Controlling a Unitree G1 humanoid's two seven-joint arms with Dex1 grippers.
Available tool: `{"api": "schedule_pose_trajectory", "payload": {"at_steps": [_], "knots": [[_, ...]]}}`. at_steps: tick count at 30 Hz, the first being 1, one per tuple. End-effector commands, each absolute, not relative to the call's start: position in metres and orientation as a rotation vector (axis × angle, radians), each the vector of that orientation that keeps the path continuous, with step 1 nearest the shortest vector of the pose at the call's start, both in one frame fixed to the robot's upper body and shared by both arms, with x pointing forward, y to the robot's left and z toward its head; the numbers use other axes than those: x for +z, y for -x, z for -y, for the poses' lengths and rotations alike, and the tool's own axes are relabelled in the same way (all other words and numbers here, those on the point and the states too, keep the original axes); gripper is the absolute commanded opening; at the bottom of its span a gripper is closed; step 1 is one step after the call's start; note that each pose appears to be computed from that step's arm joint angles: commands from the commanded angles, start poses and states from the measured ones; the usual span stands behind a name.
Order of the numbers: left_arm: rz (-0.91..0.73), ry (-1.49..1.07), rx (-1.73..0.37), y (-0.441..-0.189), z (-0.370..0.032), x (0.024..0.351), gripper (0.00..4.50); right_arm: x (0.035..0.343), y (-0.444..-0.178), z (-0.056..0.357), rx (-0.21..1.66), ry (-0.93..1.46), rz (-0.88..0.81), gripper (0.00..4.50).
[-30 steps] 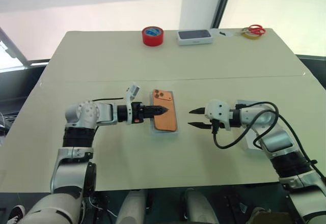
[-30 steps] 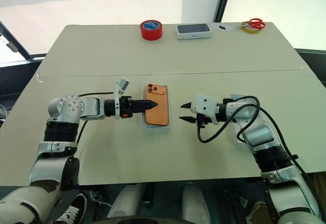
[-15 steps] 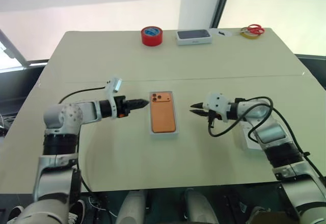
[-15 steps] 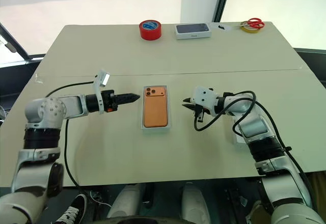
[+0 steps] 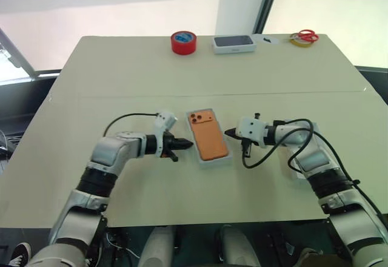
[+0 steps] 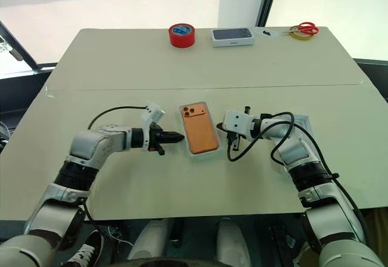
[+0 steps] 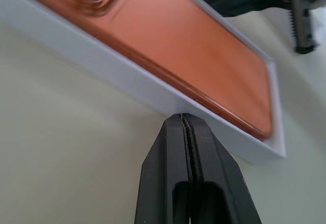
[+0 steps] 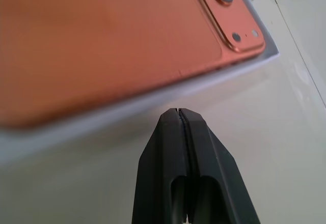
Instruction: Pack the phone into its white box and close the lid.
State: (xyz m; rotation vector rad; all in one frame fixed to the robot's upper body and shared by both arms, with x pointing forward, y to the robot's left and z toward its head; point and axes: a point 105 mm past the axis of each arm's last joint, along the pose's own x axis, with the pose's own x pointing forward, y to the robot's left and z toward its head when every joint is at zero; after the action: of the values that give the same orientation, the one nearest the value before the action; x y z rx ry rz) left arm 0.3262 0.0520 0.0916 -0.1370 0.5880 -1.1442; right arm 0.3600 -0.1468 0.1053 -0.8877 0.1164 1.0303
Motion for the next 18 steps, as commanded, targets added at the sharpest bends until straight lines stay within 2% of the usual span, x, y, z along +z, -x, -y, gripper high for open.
{"api": "schedule_pose_trajectory", "payload": {"at_steps": [1,7,12,18], "knots": [[-0.509,0.117,-1.237,-0.332,-0.019,0.111,0.04,0.119,-0.357,0.154,1.017,0.910,-0.080,0.00],[-0.458,0.125,-1.301,-0.343,0.029,0.123,0.04,0.113,-0.334,0.194,0.977,0.924,-0.181,0.00],[-0.457,0.101,-1.404,-0.333,0.067,0.121,0.04,0.106,-0.301,0.227,0.965,0.926,-0.300,0.00],[-0.510,0.054,-1.476,-0.320,0.086,0.104,0.04,0.113,-0.296,0.248,0.868,0.944,-0.325,0.00]]}}
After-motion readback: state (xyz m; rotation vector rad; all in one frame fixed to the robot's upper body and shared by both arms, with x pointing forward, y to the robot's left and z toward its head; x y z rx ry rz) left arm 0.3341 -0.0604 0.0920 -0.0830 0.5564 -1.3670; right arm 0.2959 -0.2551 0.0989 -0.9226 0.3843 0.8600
